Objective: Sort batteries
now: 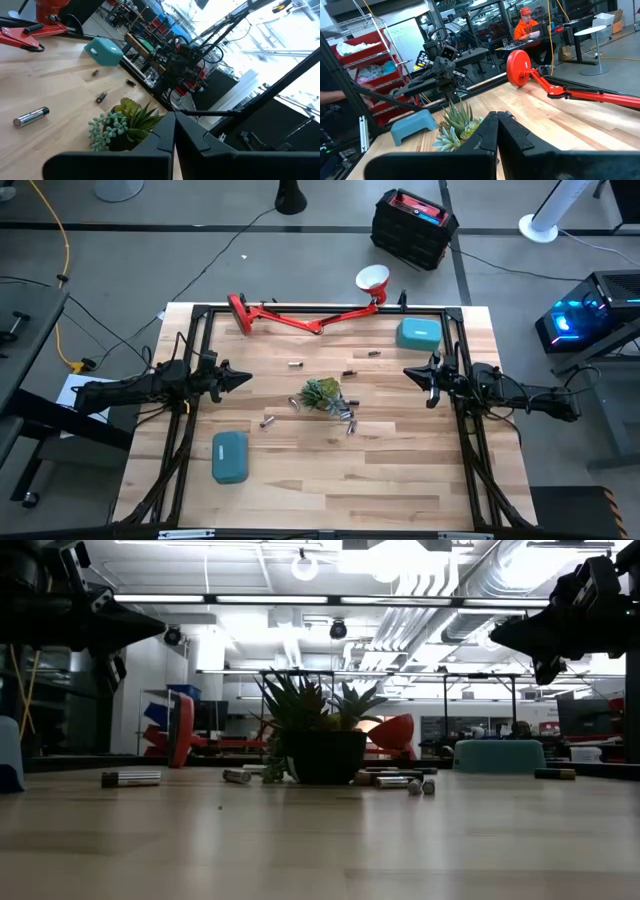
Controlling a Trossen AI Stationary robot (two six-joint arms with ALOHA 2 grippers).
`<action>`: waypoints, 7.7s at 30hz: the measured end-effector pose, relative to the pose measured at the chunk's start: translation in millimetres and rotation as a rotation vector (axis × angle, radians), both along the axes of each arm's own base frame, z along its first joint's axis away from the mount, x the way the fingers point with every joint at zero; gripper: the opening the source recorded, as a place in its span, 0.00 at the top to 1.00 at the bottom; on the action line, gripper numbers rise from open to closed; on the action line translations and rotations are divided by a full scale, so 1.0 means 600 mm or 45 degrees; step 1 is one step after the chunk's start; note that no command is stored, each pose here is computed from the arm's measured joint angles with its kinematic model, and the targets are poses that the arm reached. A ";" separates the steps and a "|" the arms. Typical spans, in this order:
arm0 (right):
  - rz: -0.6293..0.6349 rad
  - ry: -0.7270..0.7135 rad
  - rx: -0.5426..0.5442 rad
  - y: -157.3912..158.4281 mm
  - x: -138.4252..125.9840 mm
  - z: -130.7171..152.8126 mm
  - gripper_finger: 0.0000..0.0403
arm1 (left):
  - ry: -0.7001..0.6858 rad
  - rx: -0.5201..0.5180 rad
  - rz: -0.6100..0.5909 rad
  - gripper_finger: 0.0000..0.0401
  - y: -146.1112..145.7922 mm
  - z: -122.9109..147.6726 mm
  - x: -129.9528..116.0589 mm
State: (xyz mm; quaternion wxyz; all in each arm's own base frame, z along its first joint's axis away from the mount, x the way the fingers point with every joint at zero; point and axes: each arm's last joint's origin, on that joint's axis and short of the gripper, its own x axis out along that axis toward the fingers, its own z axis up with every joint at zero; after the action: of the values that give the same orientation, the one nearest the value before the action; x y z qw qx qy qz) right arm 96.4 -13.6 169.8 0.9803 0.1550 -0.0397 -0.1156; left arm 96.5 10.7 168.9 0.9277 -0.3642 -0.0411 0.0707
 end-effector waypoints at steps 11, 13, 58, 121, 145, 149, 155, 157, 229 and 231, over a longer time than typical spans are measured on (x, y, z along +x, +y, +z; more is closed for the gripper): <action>0.000 0.000 0.000 0.000 0.000 0.000 1.00 | 0.001 0.000 0.000 1.00 0.000 0.000 0.000; 0.000 0.000 0.000 0.000 0.000 0.000 1.00 | 0.000 0.000 0.001 1.00 0.000 0.000 0.000; 0.000 0.000 0.000 0.000 0.000 0.000 1.00 | 0.000 0.000 0.001 1.00 0.000 0.000 0.000; -0.129 -0.129 -0.044 -0.004 -0.003 0.018 1.00 | 0.001 0.000 0.001 1.00 0.000 0.000 0.000; 0.008 0.472 0.308 -0.020 0.126 0.186 1.00 | 0.000 0.000 0.000 1.00 0.000 0.000 0.000; -0.079 0.898 0.455 -0.023 0.133 0.172 0.99 | 0.000 0.000 0.001 1.00 0.000 0.000 0.000; -0.199 1.190 0.502 -0.030 0.153 0.152 0.89 | -0.015 0.001 0.008 1.00 0.000 0.002 0.000; -0.309 1.213 0.493 -0.037 0.160 0.147 0.84 | -0.029 0.000 0.036 1.00 0.001 0.004 0.000; -0.640 1.273 0.970 0.082 0.146 0.110 1.00 | 0.777 0.521 -0.366 1.00 0.161 0.018 0.628; -0.646 1.306 0.973 0.094 0.144 0.097 1.00 | 0.787 0.514 -0.330 1.00 0.186 0.015 0.645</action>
State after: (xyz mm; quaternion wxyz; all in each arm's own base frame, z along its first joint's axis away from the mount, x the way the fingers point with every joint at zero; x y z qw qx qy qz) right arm 182.5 42.8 228.0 0.6944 0.4015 0.4377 -0.4063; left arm 483.6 122.5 177.7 0.9506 -0.1382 0.2735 0.0497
